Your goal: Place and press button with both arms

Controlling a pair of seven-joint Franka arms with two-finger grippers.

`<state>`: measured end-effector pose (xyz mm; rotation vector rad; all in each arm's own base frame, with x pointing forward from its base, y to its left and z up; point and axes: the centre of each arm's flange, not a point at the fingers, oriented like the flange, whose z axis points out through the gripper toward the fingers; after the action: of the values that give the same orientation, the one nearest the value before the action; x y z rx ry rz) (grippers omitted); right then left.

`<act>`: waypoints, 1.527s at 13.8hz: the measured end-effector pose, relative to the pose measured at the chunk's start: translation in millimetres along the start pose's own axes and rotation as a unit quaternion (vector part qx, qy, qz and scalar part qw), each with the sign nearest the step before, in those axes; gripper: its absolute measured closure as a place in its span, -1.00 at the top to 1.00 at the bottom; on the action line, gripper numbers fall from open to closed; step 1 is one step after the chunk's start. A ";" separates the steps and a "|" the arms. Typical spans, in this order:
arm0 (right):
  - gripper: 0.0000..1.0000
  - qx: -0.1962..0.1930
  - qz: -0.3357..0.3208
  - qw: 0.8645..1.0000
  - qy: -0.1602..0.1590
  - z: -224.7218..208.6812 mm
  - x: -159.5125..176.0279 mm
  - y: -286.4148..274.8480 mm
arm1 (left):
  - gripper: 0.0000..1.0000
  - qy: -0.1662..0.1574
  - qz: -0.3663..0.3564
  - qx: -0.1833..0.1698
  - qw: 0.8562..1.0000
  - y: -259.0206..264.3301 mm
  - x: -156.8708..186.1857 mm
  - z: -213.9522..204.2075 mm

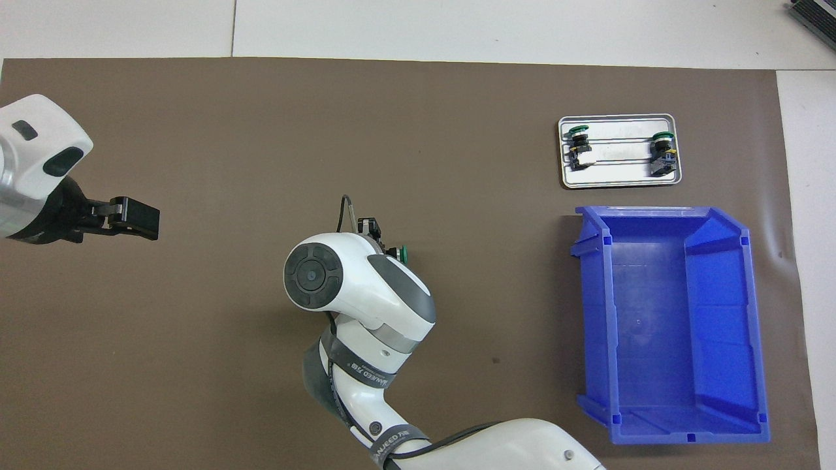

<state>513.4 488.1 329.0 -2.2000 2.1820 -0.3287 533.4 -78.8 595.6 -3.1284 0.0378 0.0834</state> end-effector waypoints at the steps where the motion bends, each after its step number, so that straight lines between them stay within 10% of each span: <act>1: -0.35 0.002 0.002 1.000 -0.002 0.4 -2.2 1.2 | 1.00 0.000 0.000 0.000 1.000 -0.1 0.0 0.0; 8: -0.35 0.008 -0.018 1.000 -0.016 22.5 -17.8 29.6 | 1.00 0.019 0.028 -0.001 0.999 29.0 -0.1 -2.4; 13: 0.67 0.036 -0.113 0.993 -0.016 -4.2 -13.3 22.7 | 1.00 0.049 0.067 -0.004 0.997 59.8 1.8 5.1; 15: 1.00 0.053 -0.159 0.986 -0.025 -41.0 21.0 -0.2 | 1.00 0.058 0.117 -0.003 0.991 69.8 1.7 13.4; 21: 1.00 0.040 -0.353 0.934 -0.038 -119.9 210.7 -42.0 | 1.00 0.096 0.296 -0.001 0.950 97.2 -2.9 36.8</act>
<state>534.2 295.5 480.7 -2.8075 1.2327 -0.3198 526.2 -175.4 558.0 -2.9884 0.9707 -0.2167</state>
